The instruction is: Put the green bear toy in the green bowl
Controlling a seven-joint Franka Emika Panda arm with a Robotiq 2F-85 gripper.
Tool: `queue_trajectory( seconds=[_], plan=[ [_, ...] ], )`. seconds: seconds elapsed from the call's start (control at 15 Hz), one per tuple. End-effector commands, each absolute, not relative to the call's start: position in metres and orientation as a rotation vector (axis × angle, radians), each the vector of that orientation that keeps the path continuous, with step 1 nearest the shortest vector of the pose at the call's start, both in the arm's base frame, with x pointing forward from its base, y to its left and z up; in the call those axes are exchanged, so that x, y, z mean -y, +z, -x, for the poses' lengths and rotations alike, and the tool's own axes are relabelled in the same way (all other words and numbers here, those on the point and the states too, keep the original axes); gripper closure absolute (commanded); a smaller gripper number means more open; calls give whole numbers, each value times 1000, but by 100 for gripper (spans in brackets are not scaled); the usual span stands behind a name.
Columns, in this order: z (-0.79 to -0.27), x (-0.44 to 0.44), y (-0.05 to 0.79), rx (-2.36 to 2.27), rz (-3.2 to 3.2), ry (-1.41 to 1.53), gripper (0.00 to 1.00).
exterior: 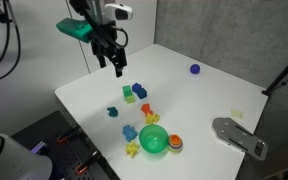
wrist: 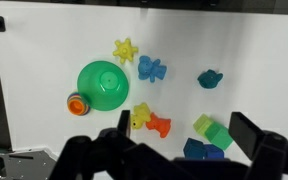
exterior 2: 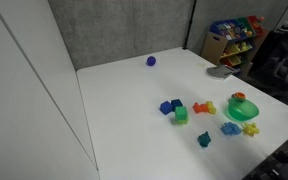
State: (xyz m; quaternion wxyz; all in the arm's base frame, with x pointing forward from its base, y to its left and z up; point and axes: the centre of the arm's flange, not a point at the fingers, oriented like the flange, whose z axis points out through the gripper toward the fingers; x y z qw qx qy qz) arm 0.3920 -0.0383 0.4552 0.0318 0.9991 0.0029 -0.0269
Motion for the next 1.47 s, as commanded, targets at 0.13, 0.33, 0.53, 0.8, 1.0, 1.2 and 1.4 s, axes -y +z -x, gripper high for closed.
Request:
queue_trajectory(
  seconds=[0.13,0.33,0.53,0.8,1.0,1.2,1.4],
  plan=[
    [-417,29,392,-43,-3083,-35,0],
    [-426,15,356,-9,-3092,7,0],
    [-435,5,332,51,-3139,45,0],
    [-434,6,328,50,-3157,29,0],
    [-440,6,324,73,-3149,3,0],
    [-457,7,293,107,-3221,-79,0],
    [-471,6,264,179,-3288,-145,0]
  ],
)
